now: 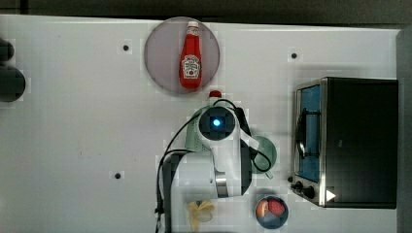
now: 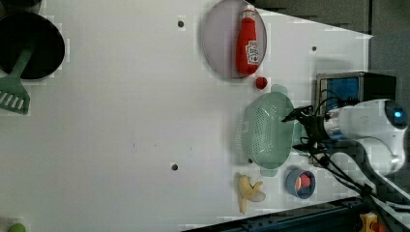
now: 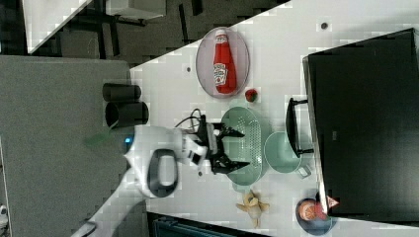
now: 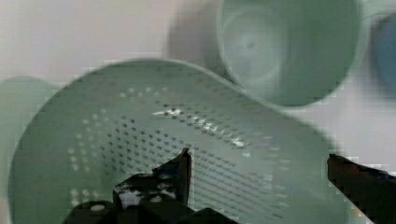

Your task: Drag strainer left to right.

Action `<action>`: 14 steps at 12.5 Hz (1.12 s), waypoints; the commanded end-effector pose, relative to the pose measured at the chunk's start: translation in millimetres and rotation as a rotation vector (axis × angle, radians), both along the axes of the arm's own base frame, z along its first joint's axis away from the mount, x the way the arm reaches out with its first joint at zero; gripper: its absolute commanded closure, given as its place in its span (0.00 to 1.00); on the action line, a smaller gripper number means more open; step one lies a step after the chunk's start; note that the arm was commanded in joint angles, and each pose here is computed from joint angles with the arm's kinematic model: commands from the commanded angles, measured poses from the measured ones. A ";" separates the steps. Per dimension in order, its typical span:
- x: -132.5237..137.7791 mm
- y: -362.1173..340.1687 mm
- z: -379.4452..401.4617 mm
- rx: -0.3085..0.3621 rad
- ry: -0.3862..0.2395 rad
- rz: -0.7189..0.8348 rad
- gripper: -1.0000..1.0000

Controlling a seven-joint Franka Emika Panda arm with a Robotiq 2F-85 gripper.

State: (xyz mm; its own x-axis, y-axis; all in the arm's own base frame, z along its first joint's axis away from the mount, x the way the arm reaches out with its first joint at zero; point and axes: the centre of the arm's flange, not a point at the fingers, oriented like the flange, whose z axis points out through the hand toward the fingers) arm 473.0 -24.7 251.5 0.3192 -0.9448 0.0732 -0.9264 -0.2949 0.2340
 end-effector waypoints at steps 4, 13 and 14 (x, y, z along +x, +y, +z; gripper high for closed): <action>10.8 -3.6 252.7 0.222 -0.119 0.269 0.00; -20.9 -9.8 370.5 0.188 -0.101 0.354 0.00; -20.9 -12.1 370.0 0.189 -0.101 0.350 0.00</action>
